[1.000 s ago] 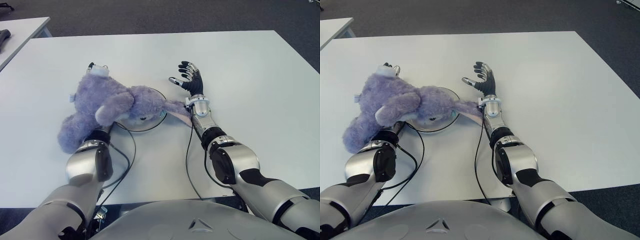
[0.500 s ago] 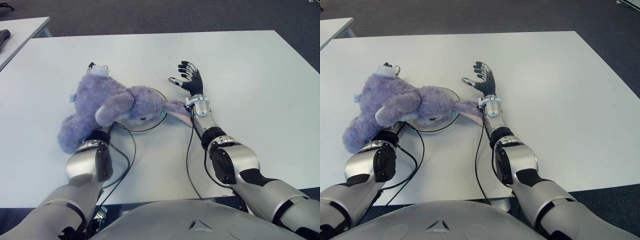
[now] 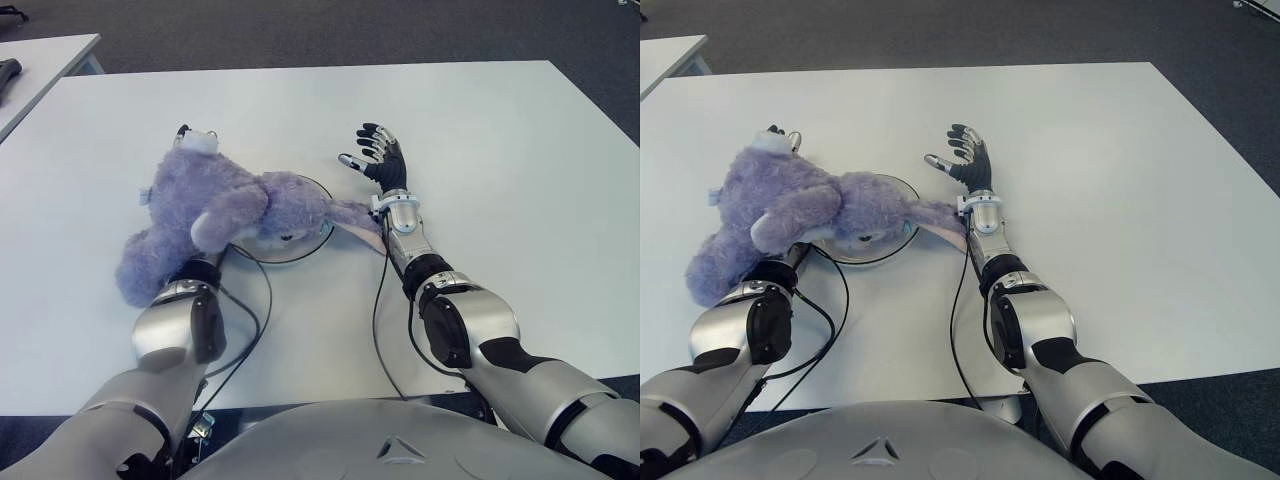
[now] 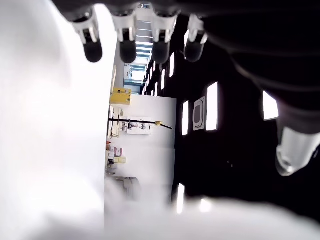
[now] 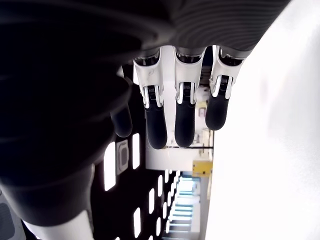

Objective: Put the doll into the plate.

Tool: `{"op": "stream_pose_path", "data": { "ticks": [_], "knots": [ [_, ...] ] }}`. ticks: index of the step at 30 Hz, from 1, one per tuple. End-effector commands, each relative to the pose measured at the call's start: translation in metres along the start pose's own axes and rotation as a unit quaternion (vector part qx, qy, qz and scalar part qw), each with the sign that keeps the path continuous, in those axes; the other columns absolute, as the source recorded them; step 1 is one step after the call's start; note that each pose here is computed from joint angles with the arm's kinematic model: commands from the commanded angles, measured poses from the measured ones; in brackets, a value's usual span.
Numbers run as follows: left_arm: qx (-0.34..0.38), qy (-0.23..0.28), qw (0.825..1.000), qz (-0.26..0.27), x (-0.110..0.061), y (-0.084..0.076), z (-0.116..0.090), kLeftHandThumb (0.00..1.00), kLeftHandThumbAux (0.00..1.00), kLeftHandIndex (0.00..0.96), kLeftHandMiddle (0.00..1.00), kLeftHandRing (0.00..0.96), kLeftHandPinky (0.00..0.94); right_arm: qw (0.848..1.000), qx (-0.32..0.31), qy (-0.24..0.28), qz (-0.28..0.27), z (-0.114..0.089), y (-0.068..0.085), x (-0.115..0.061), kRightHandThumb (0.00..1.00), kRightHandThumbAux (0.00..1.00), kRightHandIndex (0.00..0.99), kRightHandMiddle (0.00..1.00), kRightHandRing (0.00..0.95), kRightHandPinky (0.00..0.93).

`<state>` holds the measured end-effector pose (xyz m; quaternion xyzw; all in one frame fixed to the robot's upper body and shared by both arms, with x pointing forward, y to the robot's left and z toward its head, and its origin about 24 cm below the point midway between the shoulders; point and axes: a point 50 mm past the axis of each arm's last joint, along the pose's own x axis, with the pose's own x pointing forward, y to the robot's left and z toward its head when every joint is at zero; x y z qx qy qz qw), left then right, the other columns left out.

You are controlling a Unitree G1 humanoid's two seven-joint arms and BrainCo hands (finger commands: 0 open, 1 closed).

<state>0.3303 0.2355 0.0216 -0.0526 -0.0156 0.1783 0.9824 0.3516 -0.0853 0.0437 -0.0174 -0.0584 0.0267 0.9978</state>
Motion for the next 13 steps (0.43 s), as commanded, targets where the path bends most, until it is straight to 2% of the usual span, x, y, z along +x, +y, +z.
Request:
{"op": "stream_pose_path", "data": {
  "ticks": [1,13],
  "knots": [
    [-0.001,0.215,0.976,0.038,-0.1046,0.0245,-0.1108,0.000,0.540,0.023,0.048,0.015,0.000,0.973,0.036,0.227,-0.008,-0.0941,0.0132,-0.0843,0.000,0.834,0.198,0.266,0.243,0.214],
    [0.003,0.216,0.976,0.038,-0.1050,0.0252,-0.1110,0.000,0.549,0.027,0.049,0.017,0.000,0.969,0.055,0.239,-0.015,-0.0956,0.0130,-0.0845,0.000,0.840,0.197,0.269,0.244,0.221]
  ]
}}
